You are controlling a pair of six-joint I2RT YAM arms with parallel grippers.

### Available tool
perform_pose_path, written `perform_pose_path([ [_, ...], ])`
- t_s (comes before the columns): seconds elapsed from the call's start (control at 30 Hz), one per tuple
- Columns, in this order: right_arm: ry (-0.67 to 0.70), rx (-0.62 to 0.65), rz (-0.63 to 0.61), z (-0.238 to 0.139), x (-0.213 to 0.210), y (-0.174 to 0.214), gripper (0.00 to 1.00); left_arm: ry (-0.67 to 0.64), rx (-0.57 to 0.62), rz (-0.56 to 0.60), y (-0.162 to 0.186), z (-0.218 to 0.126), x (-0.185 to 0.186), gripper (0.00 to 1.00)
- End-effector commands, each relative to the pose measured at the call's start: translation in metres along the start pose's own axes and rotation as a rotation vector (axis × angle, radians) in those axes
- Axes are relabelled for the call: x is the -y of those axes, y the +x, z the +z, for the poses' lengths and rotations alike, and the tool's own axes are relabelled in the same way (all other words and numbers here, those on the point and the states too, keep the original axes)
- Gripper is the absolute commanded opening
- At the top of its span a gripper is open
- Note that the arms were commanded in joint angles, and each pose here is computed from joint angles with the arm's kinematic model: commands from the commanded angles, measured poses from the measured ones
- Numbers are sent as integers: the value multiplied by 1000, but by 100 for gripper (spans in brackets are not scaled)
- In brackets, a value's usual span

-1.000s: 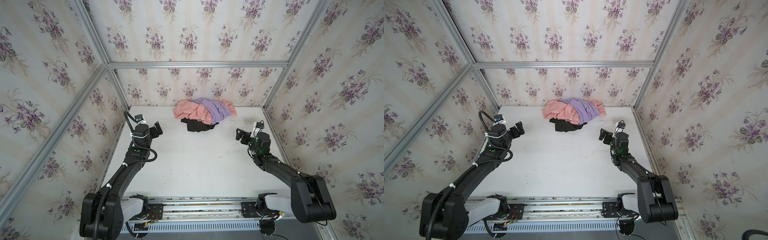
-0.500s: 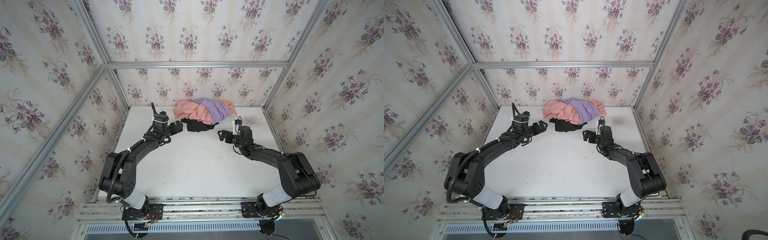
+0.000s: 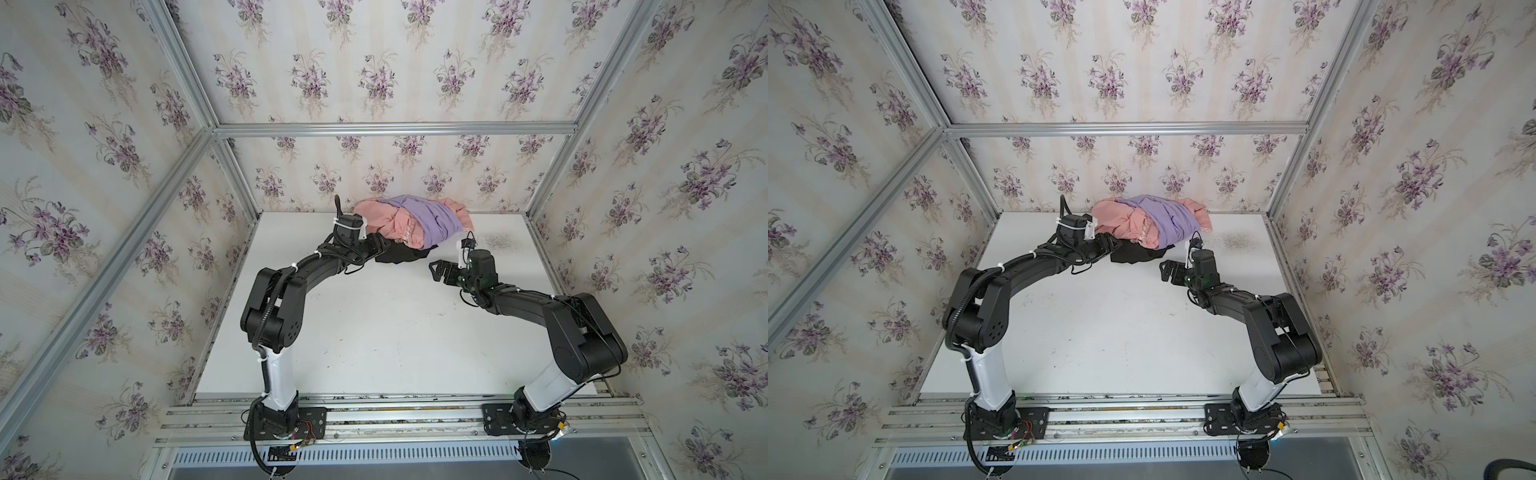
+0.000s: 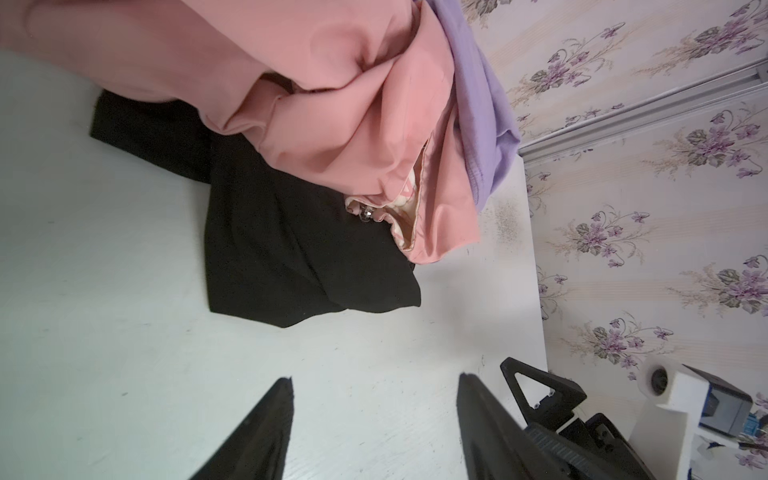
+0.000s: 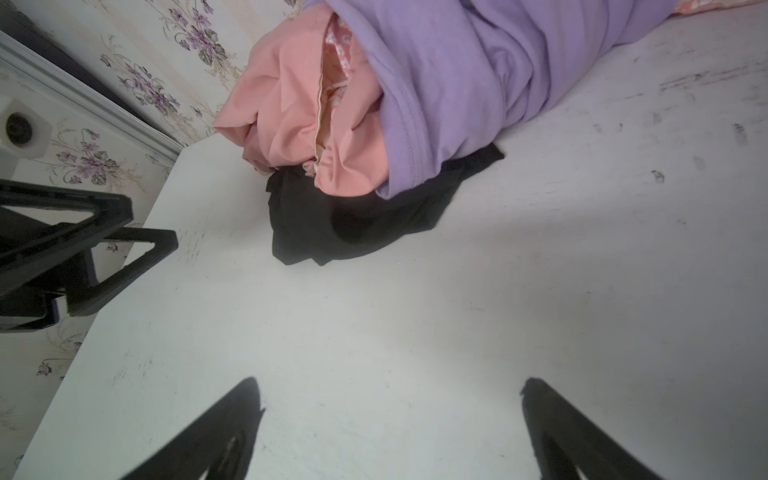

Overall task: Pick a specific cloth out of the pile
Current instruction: 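Reach both grippers toward the cloth pile, left toward the black cloth, then grasp the black cloth edge with the left gripper while right gripper waits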

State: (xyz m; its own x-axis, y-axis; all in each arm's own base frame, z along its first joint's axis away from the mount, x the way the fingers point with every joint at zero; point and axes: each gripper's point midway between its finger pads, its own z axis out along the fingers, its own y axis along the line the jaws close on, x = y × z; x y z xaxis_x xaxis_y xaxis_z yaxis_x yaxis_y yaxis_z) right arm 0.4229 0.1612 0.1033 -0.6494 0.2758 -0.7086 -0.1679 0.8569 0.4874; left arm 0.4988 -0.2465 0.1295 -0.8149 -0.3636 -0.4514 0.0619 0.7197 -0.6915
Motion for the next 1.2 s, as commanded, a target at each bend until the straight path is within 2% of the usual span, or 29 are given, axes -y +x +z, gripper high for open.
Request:
perform_pose_path([
  [0.0, -24, 21, -4, 0, -8, -10, 100, 32, -16, -31, -2, 12, 7, 61],
  [0.3, -51, 38, -1, -1, -13, -11, 100, 64, -47, -77, -4, 51, 11, 56],
  [0.4, -54, 57, -5, -4, -13, -11, 100, 61, -51, -87, -4, 58, 9, 51],
  [0.83, -47, 65, -6, -7, -12, -12, 100, -7, -39, -118, -2, 69, -22, 52],
  [1.17, -48, 58, 0, -7, -12, -10, 100, 21, -59, -117, -4, 80, -21, 52],
])
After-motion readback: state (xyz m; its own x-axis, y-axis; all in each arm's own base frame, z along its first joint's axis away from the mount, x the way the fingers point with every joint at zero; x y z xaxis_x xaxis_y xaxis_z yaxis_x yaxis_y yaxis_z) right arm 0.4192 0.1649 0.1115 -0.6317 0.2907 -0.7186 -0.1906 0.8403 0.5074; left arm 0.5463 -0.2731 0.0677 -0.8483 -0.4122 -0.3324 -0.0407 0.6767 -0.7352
